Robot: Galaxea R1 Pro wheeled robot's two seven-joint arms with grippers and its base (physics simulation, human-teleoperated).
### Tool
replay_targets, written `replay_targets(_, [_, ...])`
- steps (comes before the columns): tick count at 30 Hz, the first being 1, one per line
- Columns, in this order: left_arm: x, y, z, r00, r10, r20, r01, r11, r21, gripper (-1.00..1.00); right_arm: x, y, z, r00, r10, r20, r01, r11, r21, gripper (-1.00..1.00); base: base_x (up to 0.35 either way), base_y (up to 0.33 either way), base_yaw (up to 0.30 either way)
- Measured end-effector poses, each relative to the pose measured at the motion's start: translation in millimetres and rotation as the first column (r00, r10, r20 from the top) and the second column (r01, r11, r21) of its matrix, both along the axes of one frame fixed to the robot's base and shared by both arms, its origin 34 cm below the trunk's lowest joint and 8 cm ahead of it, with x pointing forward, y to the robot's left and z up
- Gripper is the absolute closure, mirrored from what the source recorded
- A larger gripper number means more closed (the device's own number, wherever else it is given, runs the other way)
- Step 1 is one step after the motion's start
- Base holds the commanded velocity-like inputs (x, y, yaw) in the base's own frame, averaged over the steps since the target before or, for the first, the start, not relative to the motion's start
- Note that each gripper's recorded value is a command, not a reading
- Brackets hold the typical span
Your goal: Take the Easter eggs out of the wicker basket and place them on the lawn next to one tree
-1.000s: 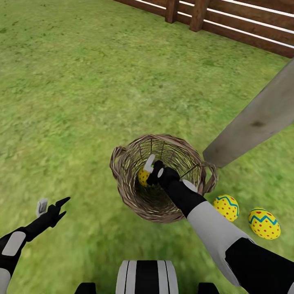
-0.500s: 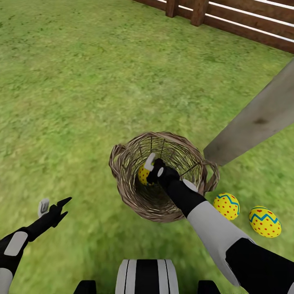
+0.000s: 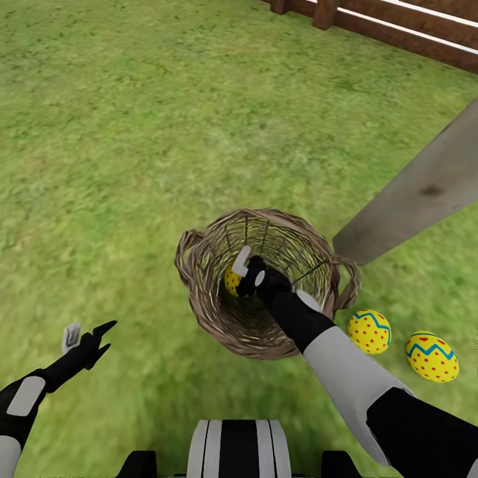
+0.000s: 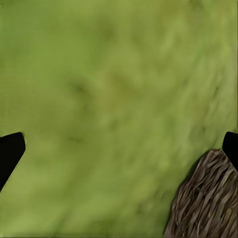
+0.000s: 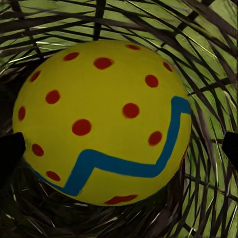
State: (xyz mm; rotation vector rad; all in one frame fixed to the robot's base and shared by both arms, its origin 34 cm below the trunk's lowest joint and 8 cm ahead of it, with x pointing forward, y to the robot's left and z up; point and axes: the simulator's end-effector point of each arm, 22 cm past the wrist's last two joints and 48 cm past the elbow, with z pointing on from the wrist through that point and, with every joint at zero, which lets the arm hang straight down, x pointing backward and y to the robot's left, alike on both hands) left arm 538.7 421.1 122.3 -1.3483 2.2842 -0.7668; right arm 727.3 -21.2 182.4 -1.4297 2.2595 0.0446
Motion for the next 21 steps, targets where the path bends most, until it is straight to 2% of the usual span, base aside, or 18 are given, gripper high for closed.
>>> replay_targets(6, [-5.7,0.2,-7.5,1.0,0.0,-0.015,0.0,1.0,0.001,-1.0,-7.6,2.0,-12.4,1.0,0.003,-0.023,-0.003,1.0,0.002,-1.0,0.0,0.0,0.0])
replay_targets(18, [-6.1,0.3,-7.7,1.0,0.0,-0.016,0.0,1.0,0.0,-1.0,-7.0,1.5,-12.5,1.0,0.003,-0.018,-0.003,1.0,-0.003,-1.0,0.0,0.0,0.0])
replay_targets(21, [-10.8,0.2,-13.6,1.0,0.0,-0.029,0.0,1.0,0.001,-1.0,-10.6,0.9,-20.6,1.0,0.001,-0.029,-0.001,1.0,-0.005,-1.0,0.0,0.0,0.0])
